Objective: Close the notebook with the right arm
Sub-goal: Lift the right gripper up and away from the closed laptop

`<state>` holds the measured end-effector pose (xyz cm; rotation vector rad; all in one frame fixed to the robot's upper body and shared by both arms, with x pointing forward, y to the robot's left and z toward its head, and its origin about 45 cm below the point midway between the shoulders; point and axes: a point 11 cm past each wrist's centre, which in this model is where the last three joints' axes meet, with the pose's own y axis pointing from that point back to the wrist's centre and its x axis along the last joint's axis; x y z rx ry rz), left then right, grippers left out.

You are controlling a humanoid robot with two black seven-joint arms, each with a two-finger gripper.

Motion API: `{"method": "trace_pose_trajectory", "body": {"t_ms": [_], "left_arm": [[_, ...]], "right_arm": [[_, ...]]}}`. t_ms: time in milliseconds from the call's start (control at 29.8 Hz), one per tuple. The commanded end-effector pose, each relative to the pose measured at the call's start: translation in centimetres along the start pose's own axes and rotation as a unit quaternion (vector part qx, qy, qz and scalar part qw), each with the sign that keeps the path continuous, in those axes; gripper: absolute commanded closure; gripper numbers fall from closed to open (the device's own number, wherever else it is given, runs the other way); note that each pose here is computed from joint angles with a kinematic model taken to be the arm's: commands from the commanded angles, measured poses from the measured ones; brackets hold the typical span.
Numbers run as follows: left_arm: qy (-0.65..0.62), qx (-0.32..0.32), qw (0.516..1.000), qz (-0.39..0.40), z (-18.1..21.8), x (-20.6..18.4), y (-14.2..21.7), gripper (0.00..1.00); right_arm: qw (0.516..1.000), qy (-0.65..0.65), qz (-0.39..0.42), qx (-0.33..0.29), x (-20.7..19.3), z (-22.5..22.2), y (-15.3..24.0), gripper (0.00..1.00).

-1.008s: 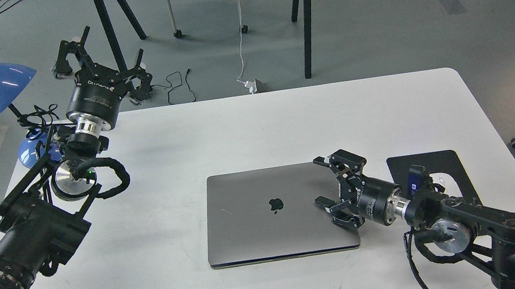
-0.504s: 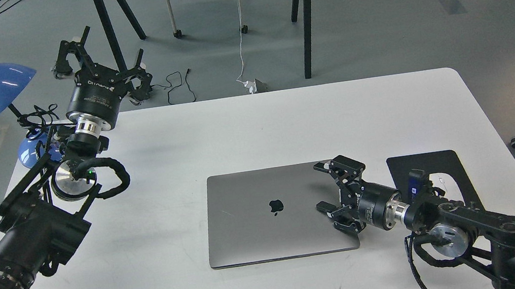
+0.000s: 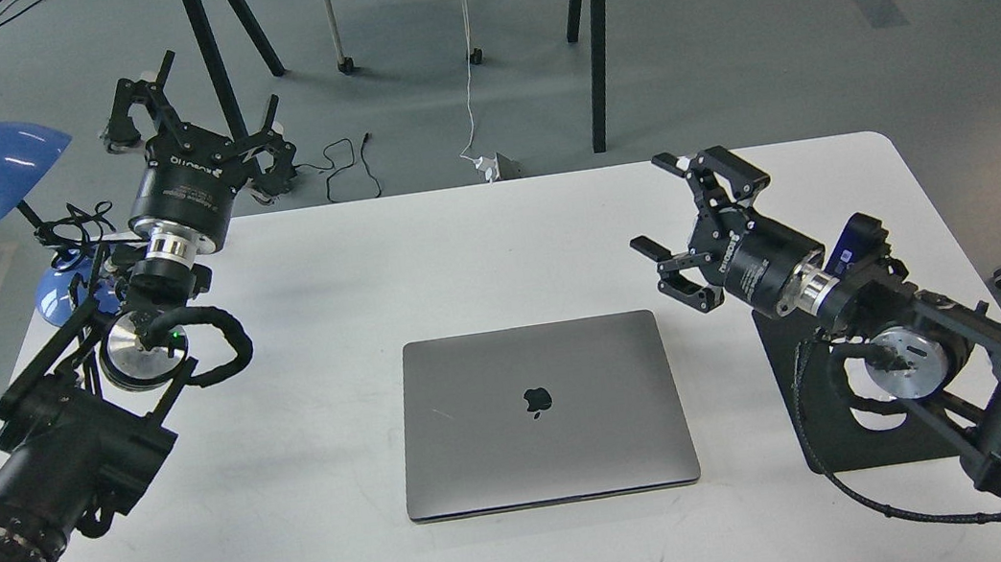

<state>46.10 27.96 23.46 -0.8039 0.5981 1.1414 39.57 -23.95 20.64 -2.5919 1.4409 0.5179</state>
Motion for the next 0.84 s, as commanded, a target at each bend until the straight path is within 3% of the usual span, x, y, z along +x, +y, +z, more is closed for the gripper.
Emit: {"method": "trace_pose_trajectory", "body": {"t_ms": [0,336,538,807], "left_arm": [[0.000,0.000,1.000,0.000,0.0,0.0,0.0,0.00],[0.000,0.000,1.000,0.000,0.0,0.0,0.0,0.00],[0.000,0.000,1.000,0.000,0.0,0.0,0.0,0.00],[0.000,0.000,1.000,0.000,0.0,0.0,0.0,0.00]], "right_arm": [[0.999,0.004,0.026,0.033,1.9,-3.7,-0.6,0.00],[0.978,-0.139,0.101,0.119,7.4,-9.0,-0.6,0.00],[0.968,-0.167,0.125,0.138,8.6,-8.3,-0.7,0.00],[0.955,-0.163,0.122,0.214,8.9,-10.5,-0.1,0.00]]}}
